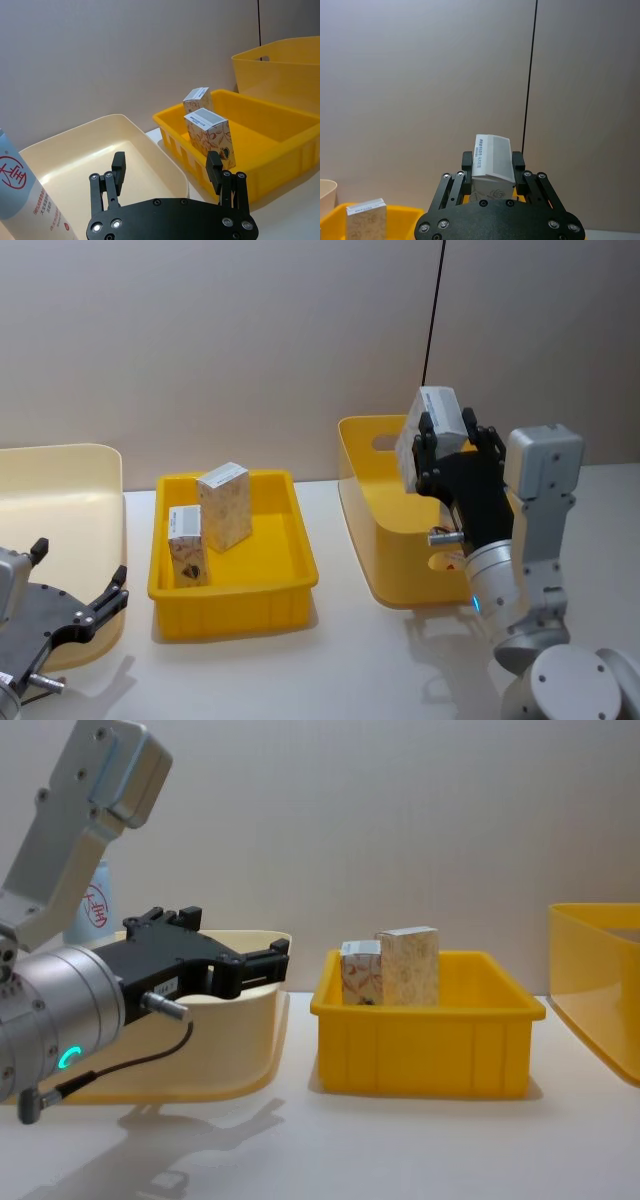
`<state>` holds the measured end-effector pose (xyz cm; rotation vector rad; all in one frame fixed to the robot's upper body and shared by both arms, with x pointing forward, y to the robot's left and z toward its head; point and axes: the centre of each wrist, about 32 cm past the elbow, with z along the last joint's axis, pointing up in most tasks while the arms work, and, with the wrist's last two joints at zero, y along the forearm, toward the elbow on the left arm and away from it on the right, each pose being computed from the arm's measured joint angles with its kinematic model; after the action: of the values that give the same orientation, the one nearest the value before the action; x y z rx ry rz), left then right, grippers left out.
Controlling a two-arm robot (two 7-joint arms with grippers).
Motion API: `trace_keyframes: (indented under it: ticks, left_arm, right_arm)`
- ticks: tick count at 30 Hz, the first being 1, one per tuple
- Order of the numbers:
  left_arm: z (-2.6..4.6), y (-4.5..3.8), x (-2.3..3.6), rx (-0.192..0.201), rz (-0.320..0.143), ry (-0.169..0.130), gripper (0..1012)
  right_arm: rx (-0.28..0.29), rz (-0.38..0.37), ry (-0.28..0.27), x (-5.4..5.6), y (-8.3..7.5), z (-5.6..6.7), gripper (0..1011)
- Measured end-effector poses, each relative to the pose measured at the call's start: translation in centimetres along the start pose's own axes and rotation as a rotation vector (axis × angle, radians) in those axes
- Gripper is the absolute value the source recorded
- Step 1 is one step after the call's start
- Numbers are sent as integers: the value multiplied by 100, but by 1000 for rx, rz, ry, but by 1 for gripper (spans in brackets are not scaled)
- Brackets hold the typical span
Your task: Bimanual collaborative sorting of washing and personal care products
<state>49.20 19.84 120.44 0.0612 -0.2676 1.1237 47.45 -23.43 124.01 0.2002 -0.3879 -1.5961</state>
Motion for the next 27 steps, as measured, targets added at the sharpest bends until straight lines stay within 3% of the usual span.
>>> trace_keyframes:
  ticks: [13,27]
  left_arm:
    - [0,0,0,0,0,0,1001]
    - [0,0,0,0,0,0,1001]
  right_arm:
    - [-59,-15,-19,38,-45,-90,455]
    - [-108,-4,-22,7,31,-223,455]
